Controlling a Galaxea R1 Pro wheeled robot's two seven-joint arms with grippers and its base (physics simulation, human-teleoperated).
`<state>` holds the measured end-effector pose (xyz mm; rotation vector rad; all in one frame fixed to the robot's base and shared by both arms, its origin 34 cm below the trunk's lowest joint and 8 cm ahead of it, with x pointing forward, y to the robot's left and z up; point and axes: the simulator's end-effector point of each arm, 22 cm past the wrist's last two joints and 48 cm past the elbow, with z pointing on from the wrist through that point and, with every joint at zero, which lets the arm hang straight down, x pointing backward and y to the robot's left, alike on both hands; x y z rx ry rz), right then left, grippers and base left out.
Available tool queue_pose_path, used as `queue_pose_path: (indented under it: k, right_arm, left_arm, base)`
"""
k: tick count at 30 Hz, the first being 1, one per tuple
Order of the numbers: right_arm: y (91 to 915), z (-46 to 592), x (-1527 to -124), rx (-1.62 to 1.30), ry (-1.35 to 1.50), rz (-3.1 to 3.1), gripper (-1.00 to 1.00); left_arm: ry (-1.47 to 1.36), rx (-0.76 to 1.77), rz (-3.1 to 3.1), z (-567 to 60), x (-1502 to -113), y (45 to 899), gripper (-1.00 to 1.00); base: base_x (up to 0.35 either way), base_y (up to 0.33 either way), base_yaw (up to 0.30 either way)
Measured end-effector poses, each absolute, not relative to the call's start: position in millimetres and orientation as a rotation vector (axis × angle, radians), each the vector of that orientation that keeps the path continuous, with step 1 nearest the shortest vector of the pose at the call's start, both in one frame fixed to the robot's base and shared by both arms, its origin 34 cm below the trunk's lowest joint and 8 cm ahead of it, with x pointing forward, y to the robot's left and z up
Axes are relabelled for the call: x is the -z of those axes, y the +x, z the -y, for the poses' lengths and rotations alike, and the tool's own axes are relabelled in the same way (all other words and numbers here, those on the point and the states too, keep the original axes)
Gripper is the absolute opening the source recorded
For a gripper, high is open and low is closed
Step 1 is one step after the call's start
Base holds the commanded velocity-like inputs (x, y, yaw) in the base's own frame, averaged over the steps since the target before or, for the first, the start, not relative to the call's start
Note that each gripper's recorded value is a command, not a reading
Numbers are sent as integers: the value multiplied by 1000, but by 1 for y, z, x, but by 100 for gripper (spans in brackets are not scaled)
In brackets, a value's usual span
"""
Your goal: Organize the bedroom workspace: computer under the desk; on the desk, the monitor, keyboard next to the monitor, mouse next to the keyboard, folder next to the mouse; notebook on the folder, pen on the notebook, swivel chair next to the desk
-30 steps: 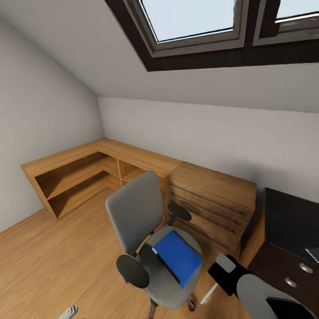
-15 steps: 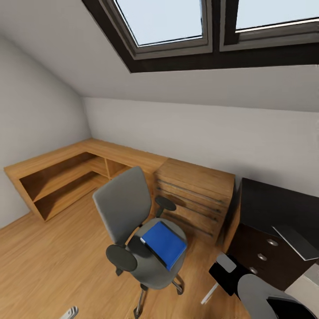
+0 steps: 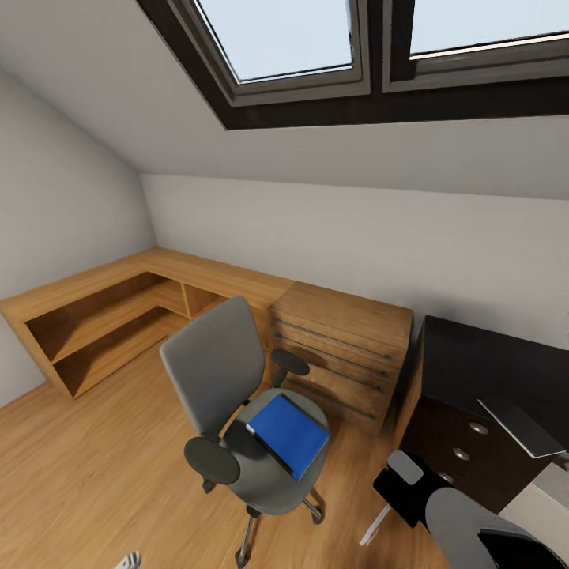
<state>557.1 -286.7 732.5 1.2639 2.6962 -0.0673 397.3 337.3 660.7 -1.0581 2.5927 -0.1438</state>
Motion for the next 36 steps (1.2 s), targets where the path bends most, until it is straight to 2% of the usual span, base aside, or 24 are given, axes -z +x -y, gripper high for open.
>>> queue_pose_path:
  k: [12, 36]
  right_arm:
    - [612, 284, -780, -49, 1028, -2742, -100]
    - [685, 322, -875, -89, 830, -2603, -100]
  left_arm:
    - [-1045, 157, -2608, -327, -659, 395, 100]
    - [-992, 124, -2591, -326, -657, 397, 100]
  base:
    - [0, 0, -2]
    - [0, 0, 0]
